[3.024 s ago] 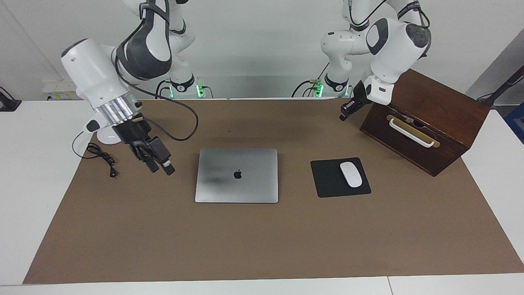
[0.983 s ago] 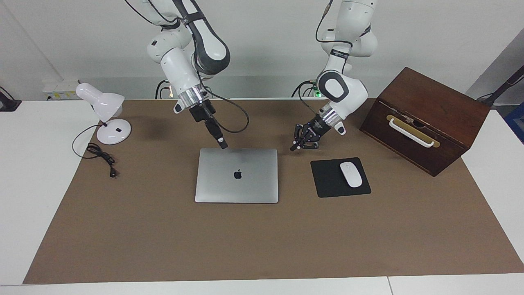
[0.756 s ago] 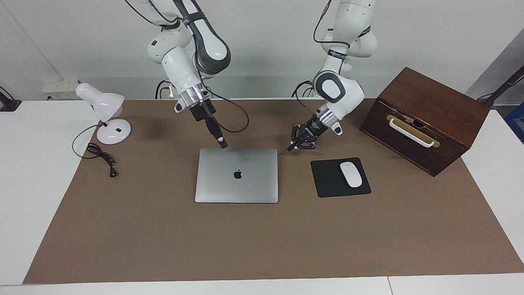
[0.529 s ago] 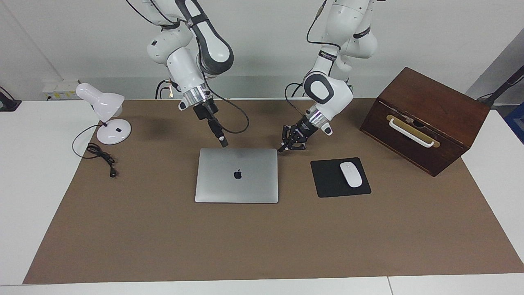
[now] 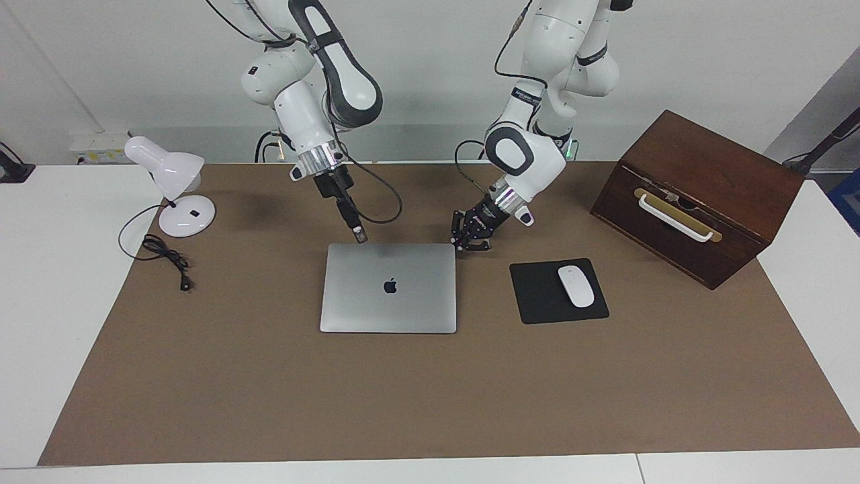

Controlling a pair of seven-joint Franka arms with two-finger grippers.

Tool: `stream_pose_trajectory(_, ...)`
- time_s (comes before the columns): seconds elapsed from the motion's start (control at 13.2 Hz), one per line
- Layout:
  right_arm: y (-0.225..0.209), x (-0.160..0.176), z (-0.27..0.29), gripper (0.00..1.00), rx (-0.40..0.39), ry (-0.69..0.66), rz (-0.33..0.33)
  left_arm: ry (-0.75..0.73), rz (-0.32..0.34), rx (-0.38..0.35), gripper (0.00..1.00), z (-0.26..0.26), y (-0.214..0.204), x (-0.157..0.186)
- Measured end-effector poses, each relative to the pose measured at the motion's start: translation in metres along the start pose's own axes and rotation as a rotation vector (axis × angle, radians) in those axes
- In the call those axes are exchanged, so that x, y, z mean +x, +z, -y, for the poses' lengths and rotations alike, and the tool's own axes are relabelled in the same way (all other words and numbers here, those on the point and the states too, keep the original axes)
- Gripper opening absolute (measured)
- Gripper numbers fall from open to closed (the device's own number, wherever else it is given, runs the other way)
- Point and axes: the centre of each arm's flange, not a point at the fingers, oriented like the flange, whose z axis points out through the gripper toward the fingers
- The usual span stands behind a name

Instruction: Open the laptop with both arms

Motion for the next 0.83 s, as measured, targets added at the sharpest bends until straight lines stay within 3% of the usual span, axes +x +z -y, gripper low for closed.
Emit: stream_pose_trajectory(0.83, 0.006, 0.002, -0.014, 1.0, -0.031, 0.01, -0.009, 0.016, -0.009, -0.008, 0.01, 0.001, 0.018, -0.006)
